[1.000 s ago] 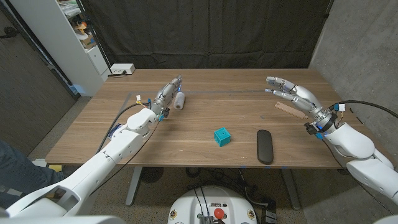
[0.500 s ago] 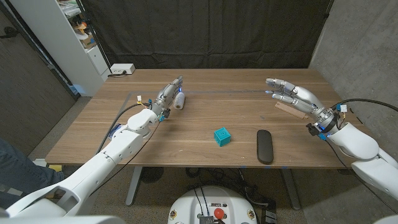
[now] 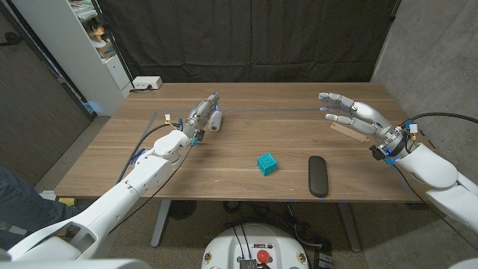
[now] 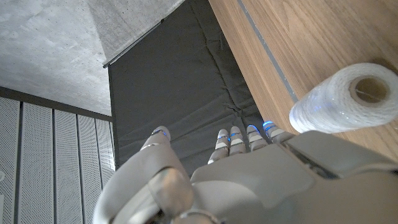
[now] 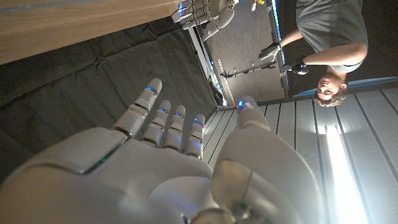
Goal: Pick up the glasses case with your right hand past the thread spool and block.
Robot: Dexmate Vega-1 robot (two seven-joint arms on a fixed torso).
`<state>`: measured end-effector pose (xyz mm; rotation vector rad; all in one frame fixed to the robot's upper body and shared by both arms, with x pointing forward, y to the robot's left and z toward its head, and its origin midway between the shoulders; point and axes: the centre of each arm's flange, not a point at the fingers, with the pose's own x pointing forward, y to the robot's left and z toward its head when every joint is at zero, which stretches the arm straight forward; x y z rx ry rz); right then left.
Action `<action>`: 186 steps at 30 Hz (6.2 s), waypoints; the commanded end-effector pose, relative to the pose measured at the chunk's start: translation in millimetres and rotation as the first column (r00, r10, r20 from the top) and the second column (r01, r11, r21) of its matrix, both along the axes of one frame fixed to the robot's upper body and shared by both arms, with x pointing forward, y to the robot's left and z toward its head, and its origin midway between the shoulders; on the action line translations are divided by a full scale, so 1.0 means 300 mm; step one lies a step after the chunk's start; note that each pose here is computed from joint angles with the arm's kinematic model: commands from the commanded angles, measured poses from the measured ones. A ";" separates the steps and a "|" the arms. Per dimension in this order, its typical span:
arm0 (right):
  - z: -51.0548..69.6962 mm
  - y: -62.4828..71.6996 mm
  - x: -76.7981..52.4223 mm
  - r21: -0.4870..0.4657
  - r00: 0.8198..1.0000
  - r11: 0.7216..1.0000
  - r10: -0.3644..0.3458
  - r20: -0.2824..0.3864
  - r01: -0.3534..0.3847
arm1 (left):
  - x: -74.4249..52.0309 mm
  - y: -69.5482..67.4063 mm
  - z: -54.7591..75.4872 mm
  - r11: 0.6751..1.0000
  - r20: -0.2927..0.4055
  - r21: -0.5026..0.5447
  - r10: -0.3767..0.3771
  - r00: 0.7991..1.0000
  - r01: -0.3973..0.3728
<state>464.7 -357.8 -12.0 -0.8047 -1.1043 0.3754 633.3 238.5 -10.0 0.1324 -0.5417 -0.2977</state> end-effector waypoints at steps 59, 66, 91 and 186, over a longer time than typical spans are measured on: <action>0.067 -0.020 -0.102 -0.461 0.875 0.804 -0.143 0.463 0.375 | 0.031 -0.025 -0.030 1.000 -0.022 -0.013 -0.017 1.000 0.017; 0.065 -0.022 -0.103 -0.505 0.871 0.765 -0.146 0.469 0.400 | 0.035 -0.032 -0.036 1.000 -0.020 -0.018 -0.024 1.000 0.024; 0.056 -0.001 -0.112 -0.599 0.834 0.643 -0.116 0.540 0.477 | 0.030 -0.038 -0.019 0.999 -0.011 -0.012 -0.032 0.999 0.032; -0.051 0.162 -0.054 -0.842 0.854 0.203 0.045 0.518 0.500 | 0.025 -0.011 -0.048 0.999 -0.035 -0.015 -0.029 0.999 0.029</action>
